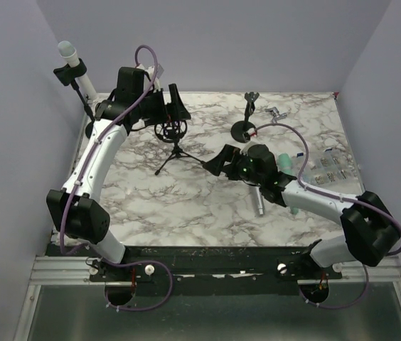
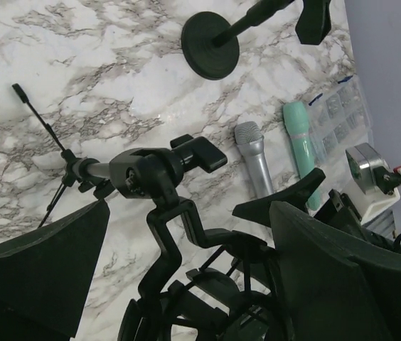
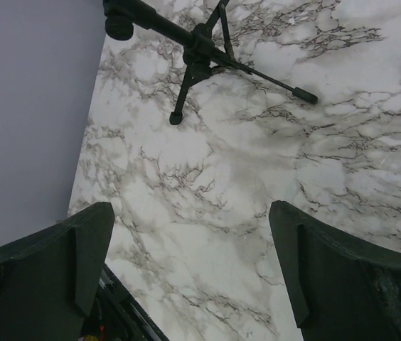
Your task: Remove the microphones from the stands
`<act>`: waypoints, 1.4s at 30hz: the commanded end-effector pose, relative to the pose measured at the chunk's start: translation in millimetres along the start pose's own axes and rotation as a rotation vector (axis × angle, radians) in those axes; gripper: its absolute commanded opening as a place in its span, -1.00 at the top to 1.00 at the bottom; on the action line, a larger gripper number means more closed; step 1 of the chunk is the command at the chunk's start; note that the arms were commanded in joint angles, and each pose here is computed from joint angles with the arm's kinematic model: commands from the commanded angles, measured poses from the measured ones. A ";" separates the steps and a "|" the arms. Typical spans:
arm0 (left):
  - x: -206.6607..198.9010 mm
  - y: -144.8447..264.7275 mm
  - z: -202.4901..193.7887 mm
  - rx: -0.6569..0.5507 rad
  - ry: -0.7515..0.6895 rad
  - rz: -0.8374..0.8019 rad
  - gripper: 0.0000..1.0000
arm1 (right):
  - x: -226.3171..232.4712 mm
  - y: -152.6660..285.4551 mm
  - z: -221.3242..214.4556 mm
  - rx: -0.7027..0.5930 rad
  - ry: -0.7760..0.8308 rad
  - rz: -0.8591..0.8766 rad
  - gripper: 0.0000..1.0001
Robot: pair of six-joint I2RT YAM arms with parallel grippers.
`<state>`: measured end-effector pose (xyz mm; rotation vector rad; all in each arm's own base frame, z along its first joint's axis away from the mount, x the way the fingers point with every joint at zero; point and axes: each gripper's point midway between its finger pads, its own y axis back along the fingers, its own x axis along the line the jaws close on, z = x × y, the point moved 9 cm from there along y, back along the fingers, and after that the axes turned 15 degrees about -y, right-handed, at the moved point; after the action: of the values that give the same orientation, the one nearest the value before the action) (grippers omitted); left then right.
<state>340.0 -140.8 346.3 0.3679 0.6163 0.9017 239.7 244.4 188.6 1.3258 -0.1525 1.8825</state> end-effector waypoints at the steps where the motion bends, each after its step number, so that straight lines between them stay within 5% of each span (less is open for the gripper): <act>1: 11.7 26.5 -1.5 -0.080 -0.013 -0.001 -0.97 | 14.4 -17.1 4.5 0.020 -0.044 0.053 -1.00; 11: 11.7 77.7 -2.7 -0.233 -0.136 0.176 -0.97 | 27.6 -82.2 -2.0 0.131 -0.293 0.198 -0.99; 20: 3.6 91.4 -12.6 -0.336 -0.165 0.193 -0.98 | 35.0 -124.5 2.1 0.097 -0.508 0.337 -0.96; 32: 8.0 76.9 -15.0 -0.301 -0.132 0.173 -0.97 | 36.6 -157.8 -1.8 0.097 -0.724 0.473 -0.65; 42: 5.5 78.4 -15.0 -0.313 -0.133 0.150 -0.96 | 32.8 -170.9 -4.8 0.094 -0.788 0.506 -0.09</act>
<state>286.8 -88.7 371.7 0.2175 0.3358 1.1060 343.1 372.6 155.4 2.1639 -0.7908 1.6565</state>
